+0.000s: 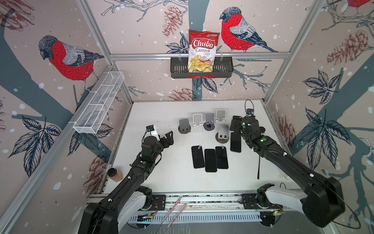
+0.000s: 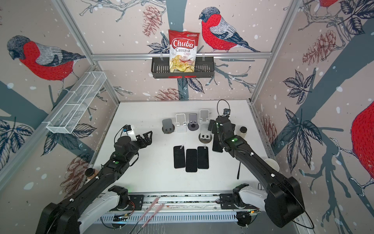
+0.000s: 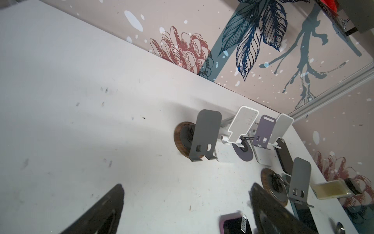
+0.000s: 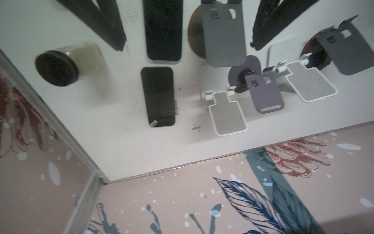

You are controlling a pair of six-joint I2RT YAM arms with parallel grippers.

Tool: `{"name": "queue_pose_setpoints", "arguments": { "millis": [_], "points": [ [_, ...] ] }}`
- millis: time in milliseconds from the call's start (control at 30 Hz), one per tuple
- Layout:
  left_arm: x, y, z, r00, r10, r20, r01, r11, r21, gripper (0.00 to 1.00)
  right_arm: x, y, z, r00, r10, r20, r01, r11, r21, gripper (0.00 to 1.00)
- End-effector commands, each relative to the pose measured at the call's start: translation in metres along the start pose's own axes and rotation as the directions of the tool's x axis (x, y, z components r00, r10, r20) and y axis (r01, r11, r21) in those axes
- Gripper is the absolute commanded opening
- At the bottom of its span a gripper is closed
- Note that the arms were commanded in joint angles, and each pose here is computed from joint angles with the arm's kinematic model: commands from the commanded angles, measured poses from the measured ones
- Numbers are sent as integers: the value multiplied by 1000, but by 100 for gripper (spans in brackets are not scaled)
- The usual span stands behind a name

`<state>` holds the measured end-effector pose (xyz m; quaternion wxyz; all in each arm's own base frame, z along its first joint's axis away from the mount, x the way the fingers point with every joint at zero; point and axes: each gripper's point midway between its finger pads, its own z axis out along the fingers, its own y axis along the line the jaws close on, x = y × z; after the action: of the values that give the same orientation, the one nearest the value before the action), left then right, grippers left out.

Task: Remove the phone from the phone stand
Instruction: Reset both arms

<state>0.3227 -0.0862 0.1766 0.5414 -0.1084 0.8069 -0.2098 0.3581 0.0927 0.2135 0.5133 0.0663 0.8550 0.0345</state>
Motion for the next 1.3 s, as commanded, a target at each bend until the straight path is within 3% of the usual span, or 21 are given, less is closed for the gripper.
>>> {"name": "queue_pose_setpoints", "arguments": {
  "millis": [0, 167, 367, 733, 1033, 1267],
  "points": [
    [-12, 17, -4, 997, 60, 40, -55, 992, -114, 96, -9, -23, 1, 999, 24, 43, -25, 999, 27, 99],
    [-25, 32, -12, 991, 96, 94, -74, 974, -212, 96, -4, -61, 8, 995, 90, 36, -92, 993, 74, 99],
    [-32, 52, -25, 978, 157, 136, -107, 941, -322, 96, 6, -73, 16, 994, 98, 51, -101, 993, 56, 99],
    [-42, 79, -54, 925, 263, 272, -120, 885, -449, 96, 17, -50, 22, 991, -69, 113, 82, 990, -111, 99],
    [-39, 89, -47, 912, 326, 249, -162, 844, -511, 96, 33, -43, 35, 981, -171, 88, 183, 972, -148, 99],
    [-33, 93, -38, 903, 368, 223, -204, 823, -529, 96, 40, -57, 41, 964, -217, 157, 230, 970, -74, 99]
  ]
}}
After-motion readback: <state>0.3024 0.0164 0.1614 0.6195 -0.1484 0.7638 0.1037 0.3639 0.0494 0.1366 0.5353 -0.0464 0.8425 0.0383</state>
